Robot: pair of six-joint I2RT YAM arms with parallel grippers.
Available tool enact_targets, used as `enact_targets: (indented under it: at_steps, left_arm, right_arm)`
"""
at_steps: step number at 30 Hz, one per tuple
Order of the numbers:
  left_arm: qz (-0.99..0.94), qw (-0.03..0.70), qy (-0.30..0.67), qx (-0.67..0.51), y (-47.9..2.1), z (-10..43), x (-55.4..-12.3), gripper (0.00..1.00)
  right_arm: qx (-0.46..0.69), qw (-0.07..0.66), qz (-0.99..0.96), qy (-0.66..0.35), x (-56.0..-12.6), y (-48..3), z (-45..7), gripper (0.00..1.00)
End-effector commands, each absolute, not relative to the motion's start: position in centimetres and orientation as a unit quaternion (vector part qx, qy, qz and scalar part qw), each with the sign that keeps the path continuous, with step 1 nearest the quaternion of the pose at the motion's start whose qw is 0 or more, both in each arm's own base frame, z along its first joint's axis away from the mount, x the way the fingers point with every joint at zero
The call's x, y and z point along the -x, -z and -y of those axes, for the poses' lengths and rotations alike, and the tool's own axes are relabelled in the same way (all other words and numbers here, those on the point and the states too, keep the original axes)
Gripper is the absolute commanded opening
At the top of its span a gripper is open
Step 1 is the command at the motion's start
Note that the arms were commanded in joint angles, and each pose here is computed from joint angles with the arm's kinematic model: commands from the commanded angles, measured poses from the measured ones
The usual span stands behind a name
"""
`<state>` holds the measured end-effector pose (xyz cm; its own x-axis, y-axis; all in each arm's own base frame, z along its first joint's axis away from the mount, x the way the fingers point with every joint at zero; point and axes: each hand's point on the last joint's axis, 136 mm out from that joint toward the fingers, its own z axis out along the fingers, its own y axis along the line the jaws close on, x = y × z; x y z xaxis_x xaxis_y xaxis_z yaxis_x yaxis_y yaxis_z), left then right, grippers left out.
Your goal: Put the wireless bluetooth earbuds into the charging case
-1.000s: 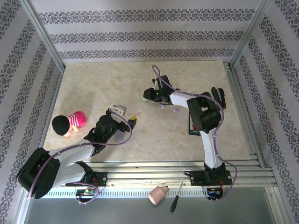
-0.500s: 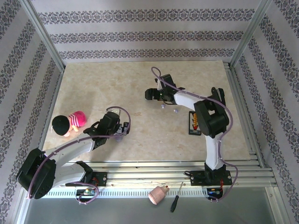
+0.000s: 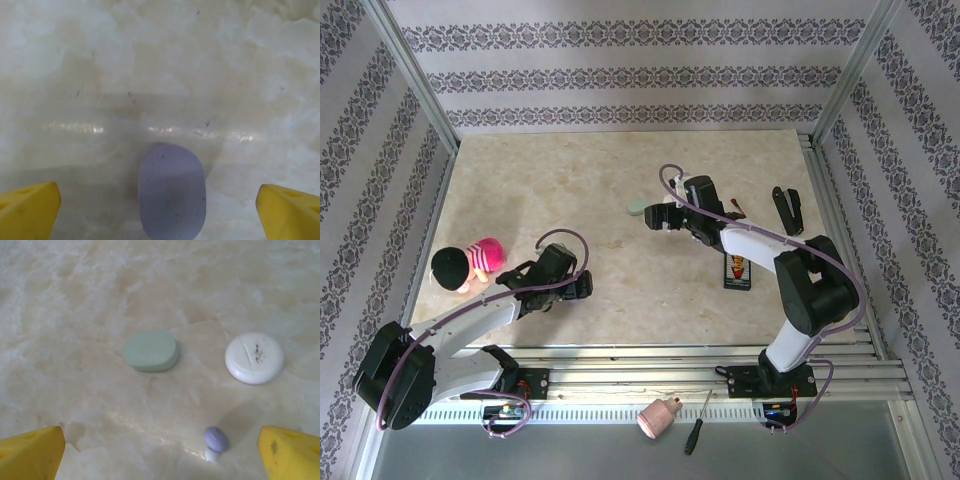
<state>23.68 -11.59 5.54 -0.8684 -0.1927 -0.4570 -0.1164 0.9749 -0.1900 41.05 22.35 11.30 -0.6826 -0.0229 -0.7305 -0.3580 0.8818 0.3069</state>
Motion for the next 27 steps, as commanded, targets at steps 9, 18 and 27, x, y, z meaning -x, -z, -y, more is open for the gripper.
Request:
enact_targets:
  at_steps: [9, 18, 27]
  left_arm:
    - [-0.985, 0.129, 0.075, 0.087, -2.2, 12.8, -21.5, 1.0]
    - [-0.99, 0.102, 0.058, 0.073, -1.1, 13.3, -21.9, 0.71]
    - [-0.991, 0.098, 0.051, 0.075, -1.1, 13.4, -21.8, 0.5]
  right_arm:
    - [0.111, 0.443, -0.868, -0.196, -40.7, -13.7, -20.6, 0.98]
    - [0.108, 0.437, -0.869, -0.203, -40.5, -13.1, -20.7, 0.98]
    - [0.109, 0.438, -0.869, -0.202, -40.5, -13.1, -20.6, 0.98]
